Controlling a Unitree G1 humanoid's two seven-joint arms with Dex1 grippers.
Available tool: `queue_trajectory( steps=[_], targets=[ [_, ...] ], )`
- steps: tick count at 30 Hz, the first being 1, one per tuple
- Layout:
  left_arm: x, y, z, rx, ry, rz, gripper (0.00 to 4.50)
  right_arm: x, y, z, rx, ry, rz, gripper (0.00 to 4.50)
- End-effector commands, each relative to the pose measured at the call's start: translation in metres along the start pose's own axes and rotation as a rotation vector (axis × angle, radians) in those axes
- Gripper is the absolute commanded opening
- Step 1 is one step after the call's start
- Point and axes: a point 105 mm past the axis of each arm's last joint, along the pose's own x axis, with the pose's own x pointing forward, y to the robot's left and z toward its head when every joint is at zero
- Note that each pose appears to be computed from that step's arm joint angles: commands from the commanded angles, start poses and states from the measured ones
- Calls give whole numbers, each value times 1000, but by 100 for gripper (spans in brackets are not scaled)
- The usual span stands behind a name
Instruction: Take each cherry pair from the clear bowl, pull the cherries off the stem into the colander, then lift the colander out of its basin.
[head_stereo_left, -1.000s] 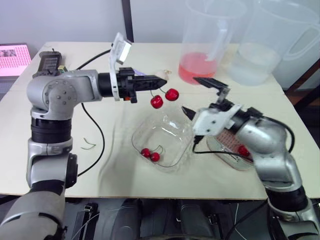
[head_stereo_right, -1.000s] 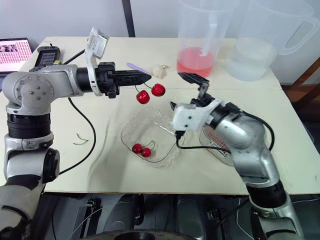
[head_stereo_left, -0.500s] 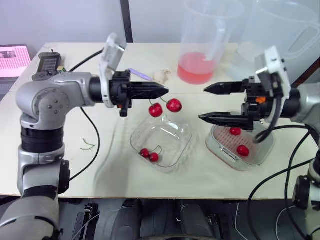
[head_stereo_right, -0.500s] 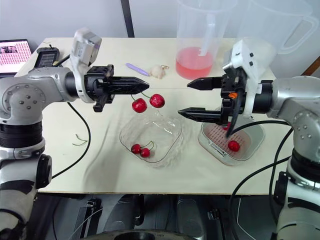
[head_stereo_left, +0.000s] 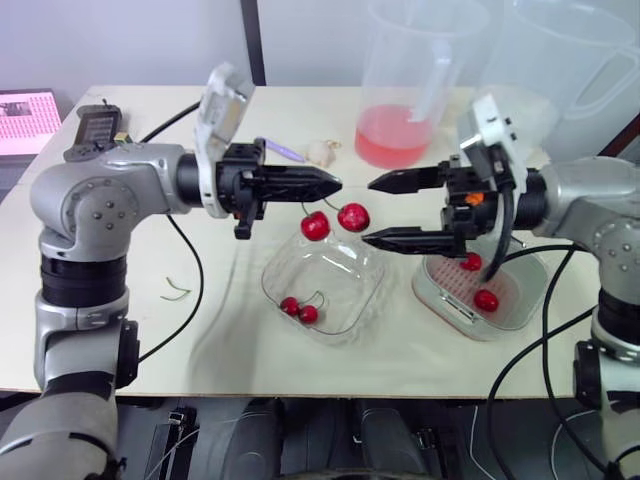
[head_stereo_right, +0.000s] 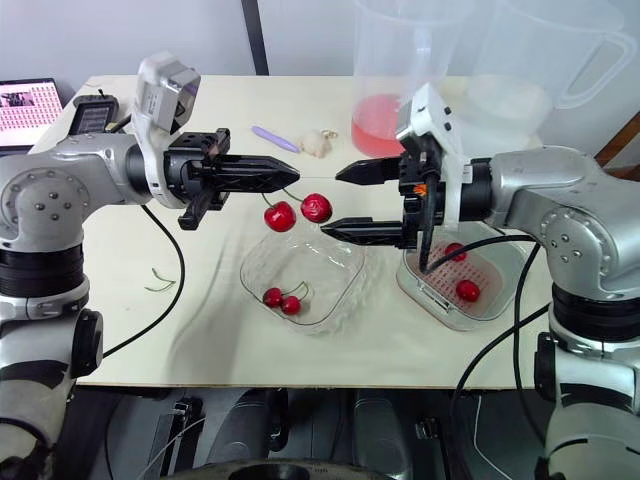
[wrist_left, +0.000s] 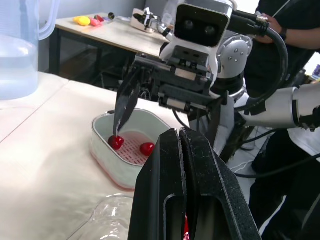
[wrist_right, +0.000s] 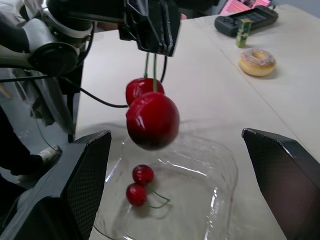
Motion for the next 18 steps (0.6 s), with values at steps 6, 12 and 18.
queue_trajectory(
  steps=[6,12,18],
  targets=[
    [4,-6,9,50,-13,-14,0,14,11,13,12,-66,53,443],
    [5,-6,9,50,-14,-15,0,18,9,14,28,-79,43,221],
    [3,-3,8,57,-8,2,0,19,9,8,22,-49,29,119]
  ],
)
